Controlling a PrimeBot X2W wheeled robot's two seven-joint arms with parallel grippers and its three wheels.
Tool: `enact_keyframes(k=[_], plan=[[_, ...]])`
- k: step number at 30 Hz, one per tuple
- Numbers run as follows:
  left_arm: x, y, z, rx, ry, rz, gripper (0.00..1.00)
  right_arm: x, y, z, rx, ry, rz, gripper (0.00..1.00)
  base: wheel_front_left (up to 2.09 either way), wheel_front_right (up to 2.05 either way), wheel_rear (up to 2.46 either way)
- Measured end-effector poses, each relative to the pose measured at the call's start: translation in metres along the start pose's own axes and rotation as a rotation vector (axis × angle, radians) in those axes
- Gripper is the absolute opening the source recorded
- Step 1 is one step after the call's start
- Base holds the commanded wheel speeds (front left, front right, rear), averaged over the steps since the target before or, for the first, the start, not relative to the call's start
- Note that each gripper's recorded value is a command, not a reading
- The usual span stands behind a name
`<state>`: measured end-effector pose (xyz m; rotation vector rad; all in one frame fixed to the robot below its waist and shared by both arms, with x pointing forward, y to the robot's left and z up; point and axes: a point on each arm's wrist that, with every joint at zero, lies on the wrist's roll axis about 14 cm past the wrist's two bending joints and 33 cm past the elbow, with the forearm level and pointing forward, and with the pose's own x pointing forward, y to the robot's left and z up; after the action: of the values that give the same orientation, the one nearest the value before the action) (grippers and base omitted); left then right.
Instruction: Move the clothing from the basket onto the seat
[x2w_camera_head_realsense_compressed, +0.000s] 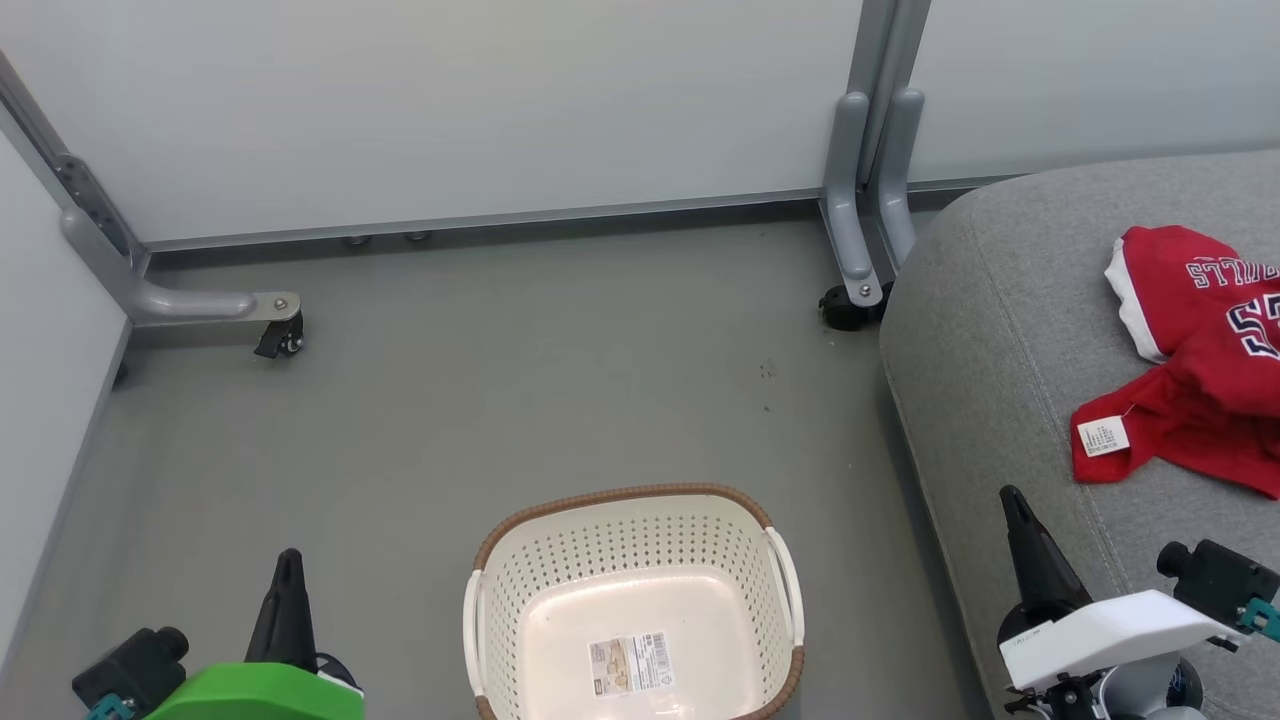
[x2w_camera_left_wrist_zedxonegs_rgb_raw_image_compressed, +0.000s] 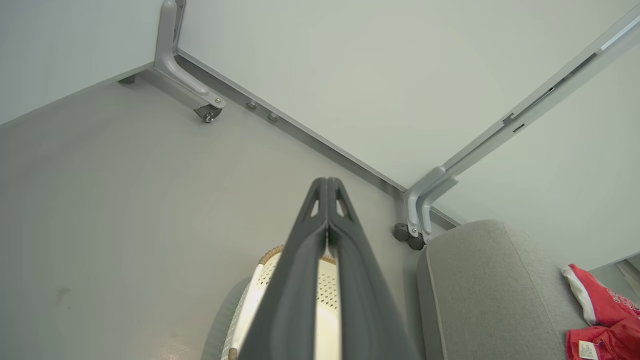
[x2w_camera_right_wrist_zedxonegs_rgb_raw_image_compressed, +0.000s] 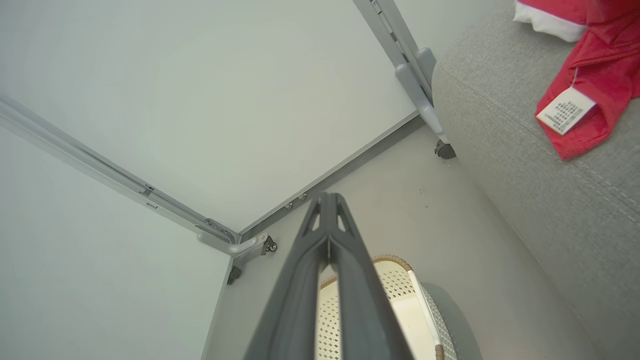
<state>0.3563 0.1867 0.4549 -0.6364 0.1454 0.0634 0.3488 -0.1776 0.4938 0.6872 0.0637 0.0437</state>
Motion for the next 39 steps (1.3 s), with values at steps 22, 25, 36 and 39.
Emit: enact_keyframes(k=[22,25,36,39], plan=[[0.009,-0.003,0.012,-0.293,-0.006,-0.005,0.0,0.011,-0.006,0.006,0.279,-0.016,-0.014,0.0,0.0,0.0,0.0],[0.01,-0.004,0.013,-0.329,-0.007,-0.01,0.0,0.013,-0.005,0.008,0.311,-0.023,-0.012,0.0,0.0,0.0,0.0],[0.014,-0.006,0.02,-0.451,-0.015,-0.022,0.0,0.017,-0.008,0.01,0.427,-0.029,-0.016,0.0,0.0,0.0,0.0],[0.014,-0.006,0.021,-0.484,-0.016,-0.025,0.0,0.018,-0.009,0.011,0.457,-0.032,-0.019,0.0,0.0,0.0,0.0]])
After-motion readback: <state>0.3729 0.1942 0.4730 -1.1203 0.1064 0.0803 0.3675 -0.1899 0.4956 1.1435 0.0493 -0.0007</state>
